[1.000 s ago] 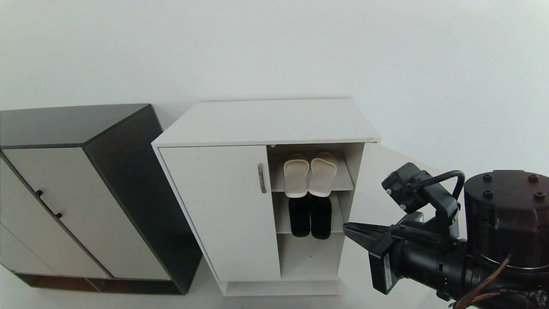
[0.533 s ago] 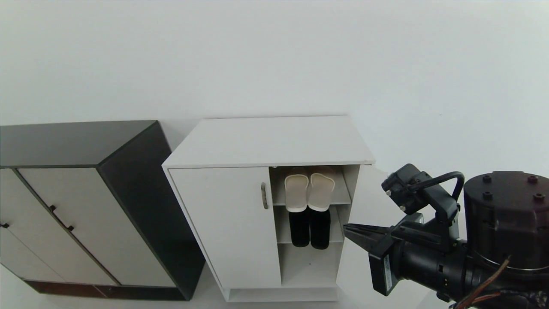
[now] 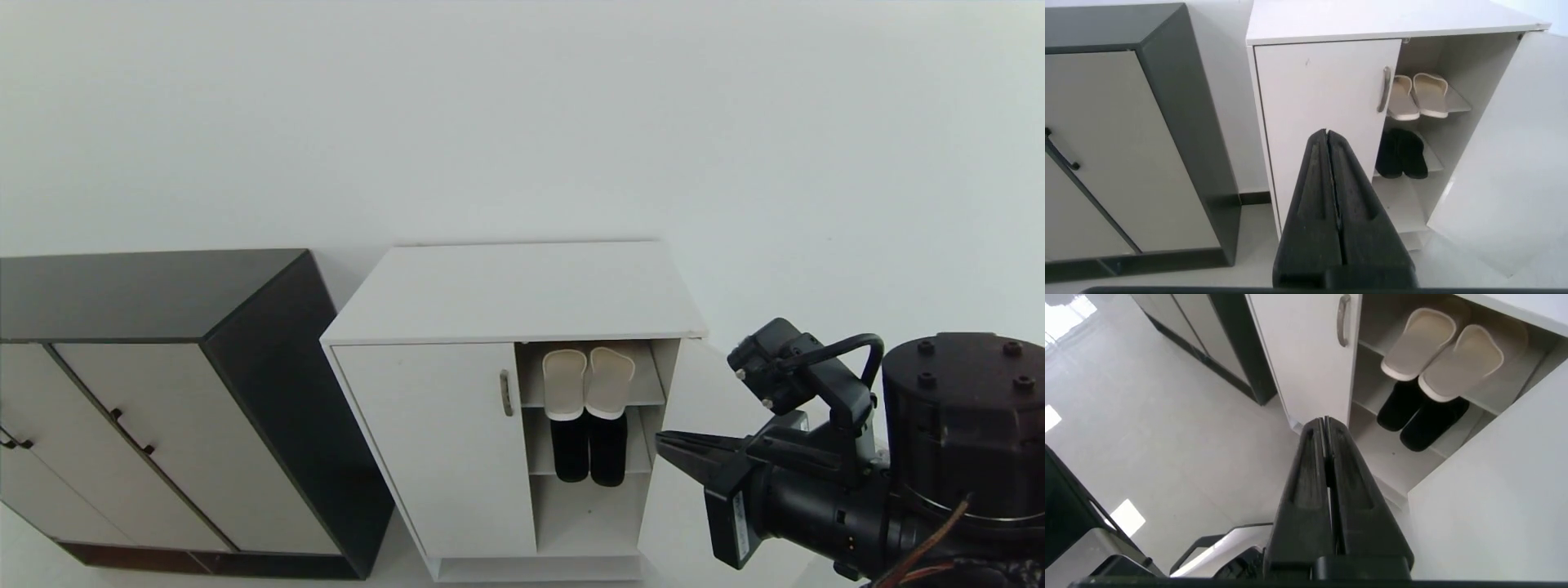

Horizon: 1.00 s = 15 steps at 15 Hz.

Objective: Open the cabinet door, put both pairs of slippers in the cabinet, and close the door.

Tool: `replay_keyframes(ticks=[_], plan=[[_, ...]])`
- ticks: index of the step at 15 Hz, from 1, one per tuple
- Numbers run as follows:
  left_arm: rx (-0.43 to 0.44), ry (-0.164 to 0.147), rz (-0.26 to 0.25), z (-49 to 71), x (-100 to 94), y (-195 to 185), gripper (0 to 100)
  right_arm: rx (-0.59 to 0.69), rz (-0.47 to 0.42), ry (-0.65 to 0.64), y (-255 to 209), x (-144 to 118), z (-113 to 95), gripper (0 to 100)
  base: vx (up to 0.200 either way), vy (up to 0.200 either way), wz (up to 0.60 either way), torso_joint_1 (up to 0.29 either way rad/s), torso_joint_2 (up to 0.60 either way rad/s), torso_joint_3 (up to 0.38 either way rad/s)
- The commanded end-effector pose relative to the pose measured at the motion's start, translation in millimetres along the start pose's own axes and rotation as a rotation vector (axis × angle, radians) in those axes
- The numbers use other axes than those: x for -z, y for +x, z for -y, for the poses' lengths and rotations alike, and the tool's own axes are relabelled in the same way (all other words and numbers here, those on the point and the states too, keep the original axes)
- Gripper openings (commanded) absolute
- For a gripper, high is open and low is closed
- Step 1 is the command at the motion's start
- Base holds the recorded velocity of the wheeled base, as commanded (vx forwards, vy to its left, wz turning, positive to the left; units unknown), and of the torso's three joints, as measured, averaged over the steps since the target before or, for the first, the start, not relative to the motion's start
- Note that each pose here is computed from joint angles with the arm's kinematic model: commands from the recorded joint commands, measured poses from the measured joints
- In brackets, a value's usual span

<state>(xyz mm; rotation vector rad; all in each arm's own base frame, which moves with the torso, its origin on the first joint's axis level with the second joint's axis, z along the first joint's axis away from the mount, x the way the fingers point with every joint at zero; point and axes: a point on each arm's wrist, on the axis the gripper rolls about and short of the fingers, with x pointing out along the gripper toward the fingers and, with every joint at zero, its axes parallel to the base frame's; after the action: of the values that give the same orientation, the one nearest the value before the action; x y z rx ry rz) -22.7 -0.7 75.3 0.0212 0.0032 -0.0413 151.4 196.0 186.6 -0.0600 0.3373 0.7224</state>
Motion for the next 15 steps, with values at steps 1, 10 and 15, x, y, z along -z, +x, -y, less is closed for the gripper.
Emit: replay_keyframes(ticks=[1,10,15], plan=[[0.0,0.0,0.001,0.0,0.0,0,0,0.001,-0.001,0.0,0,0,0,0,0.0,0.0,0.0,0.0,0.0,0.0],[0.0,0.0,-0.001,0.0,0.1,0,0,0.004,-0.007,-0.001,2,1,0,0,0.0,0.0,-0.4,0.003,0.0,0.0],[-0.001,0.0,0.001,0.0,0.0,0,0,0.066,-0.015,0.017,13,3,15,0,0.0,0.0,-0.12,0.001,0.0,0.0]])
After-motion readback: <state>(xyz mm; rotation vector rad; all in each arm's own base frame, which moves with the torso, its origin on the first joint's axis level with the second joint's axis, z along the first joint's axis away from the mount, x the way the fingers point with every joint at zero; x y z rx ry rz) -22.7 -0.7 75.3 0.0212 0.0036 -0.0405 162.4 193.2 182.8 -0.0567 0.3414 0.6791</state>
